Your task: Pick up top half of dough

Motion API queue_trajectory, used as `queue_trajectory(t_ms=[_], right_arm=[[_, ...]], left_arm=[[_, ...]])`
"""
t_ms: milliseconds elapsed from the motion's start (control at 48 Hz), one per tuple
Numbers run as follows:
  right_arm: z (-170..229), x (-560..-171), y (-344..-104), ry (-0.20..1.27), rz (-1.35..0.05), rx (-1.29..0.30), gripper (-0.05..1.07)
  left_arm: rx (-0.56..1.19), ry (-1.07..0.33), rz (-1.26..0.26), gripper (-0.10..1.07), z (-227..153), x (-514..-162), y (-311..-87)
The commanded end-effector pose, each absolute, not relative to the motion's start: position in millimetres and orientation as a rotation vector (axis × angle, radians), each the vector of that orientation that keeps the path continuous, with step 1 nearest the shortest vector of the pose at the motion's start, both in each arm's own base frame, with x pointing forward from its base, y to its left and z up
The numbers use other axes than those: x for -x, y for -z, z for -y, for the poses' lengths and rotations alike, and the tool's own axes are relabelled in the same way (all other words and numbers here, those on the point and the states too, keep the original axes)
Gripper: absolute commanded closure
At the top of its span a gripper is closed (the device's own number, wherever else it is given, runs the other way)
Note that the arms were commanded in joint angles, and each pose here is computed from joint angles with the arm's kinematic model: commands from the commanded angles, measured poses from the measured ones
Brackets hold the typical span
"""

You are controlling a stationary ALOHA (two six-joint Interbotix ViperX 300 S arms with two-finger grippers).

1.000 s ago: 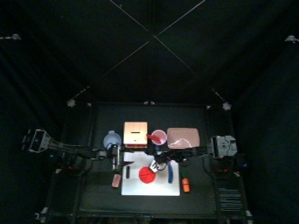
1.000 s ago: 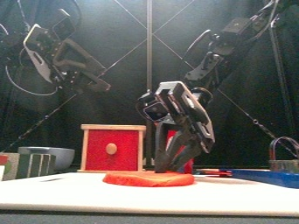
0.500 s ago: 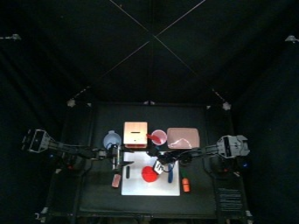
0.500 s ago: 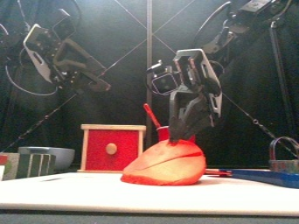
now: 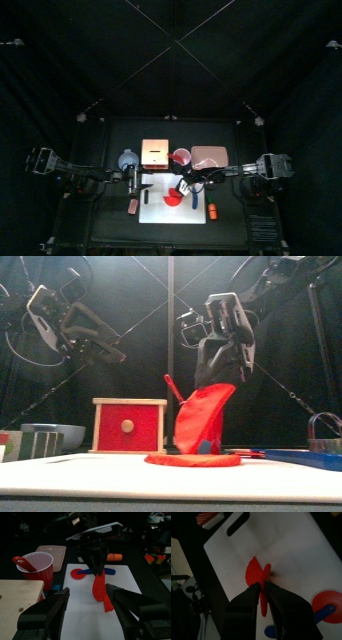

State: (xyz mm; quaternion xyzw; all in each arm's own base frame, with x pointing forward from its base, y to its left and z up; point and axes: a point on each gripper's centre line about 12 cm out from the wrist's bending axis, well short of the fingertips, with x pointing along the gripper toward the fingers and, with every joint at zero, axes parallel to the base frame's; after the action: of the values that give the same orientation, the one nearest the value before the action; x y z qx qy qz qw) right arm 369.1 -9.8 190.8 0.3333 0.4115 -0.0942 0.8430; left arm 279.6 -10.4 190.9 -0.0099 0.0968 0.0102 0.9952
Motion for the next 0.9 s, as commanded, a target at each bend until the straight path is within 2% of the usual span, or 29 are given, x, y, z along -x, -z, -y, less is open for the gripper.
queue_trajectory(t_ms=[0, 188, 271, 354, 542, 708, 875], right_arm=[[14, -365, -205, 0.196, -0.827, -0.703, 0.44], [12, -359, -177, 0.219, -0.908, -0.702, 0.42], [14, -356, -173, 0.228, -0.921, -0.710, 0.38], [15, -352, -172, 0.239, -0.939, -0.747, 0.29], [20, -330, -158, 0.342, -0.992, -0.950, 0.04], [20, -319, -157, 0.443, -0.980, -1.097, 0.03], [24, -320, -152, 0.503, -0.957, -1.102, 0.03]], left_arm=[[0.020, -0.021, -0.183, 0.05, 10, -282, -194], [0.021, -0.025, -0.192, 0.05, 10, -283, -191], [0.019, -0.028, -0.202, 0.04, 9, -284, -189], [0.018, -0.027, -0.208, 0.05, 9, -285, -187], [0.018, -0.027, -0.212, 0.05, 9, -286, -186], [0.015, -0.026, -0.212, 0.04, 9, -286, -186], [0.016, -0.026, -0.218, 0.05, 9, -285, -184]])
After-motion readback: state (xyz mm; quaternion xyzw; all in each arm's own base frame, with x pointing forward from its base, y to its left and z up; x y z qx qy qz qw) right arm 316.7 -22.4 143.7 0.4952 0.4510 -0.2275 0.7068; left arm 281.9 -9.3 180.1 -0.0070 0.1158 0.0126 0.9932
